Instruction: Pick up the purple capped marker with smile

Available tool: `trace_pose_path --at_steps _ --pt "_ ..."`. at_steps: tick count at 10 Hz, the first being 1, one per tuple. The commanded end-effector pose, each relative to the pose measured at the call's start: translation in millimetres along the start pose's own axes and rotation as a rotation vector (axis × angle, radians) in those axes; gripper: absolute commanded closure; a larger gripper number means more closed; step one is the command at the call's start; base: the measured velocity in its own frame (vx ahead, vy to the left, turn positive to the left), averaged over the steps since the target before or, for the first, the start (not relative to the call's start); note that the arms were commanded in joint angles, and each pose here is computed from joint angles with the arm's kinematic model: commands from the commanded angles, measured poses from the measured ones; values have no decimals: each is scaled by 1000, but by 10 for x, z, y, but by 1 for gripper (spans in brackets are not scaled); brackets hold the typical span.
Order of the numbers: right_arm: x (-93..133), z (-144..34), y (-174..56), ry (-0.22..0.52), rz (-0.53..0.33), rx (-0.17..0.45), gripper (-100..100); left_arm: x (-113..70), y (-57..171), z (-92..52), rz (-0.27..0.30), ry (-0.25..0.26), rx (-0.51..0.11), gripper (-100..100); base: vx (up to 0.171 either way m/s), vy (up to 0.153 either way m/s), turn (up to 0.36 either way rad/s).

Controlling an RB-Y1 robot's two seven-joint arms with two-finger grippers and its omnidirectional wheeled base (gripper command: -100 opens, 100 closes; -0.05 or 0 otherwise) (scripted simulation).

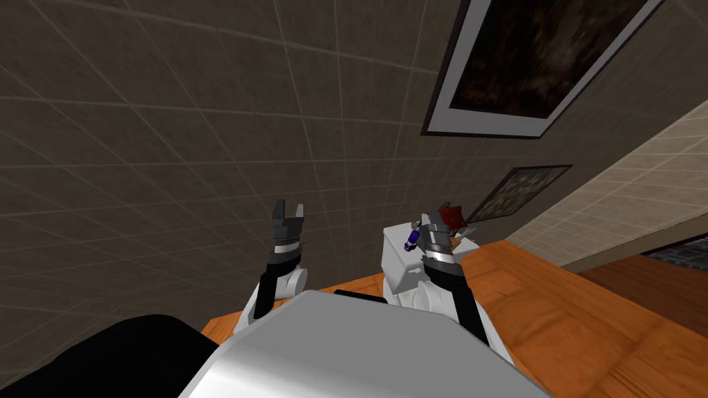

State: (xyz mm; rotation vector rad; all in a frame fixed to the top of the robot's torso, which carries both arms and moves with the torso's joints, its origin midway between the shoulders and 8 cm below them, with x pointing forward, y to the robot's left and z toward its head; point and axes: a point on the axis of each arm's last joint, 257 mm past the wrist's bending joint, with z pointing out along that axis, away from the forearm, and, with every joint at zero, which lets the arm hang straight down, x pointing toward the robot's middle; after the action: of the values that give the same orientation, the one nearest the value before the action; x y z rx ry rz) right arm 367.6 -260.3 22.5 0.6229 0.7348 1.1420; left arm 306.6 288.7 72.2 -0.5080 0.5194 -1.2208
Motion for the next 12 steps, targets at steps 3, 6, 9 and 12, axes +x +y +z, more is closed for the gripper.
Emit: trace_pose_path --at_steps 3,6,9,12 --pt "54 -32 4 77 -74 -9 -100 0 0 0 0 0 0 0 -27 6 -52" --pt "71 -73 -11 135 -156 -12 -100 0 0 0 0 0 0 0 -61 14 -85" --pt "73 -124 -54 189 -249 -7 -100 0 0 0 0 0 0 0 -63 16 -97" --pt "72 -181 -125 244 -348 2 -100 0 0 0 0 0 0 0 -61 9 -85"
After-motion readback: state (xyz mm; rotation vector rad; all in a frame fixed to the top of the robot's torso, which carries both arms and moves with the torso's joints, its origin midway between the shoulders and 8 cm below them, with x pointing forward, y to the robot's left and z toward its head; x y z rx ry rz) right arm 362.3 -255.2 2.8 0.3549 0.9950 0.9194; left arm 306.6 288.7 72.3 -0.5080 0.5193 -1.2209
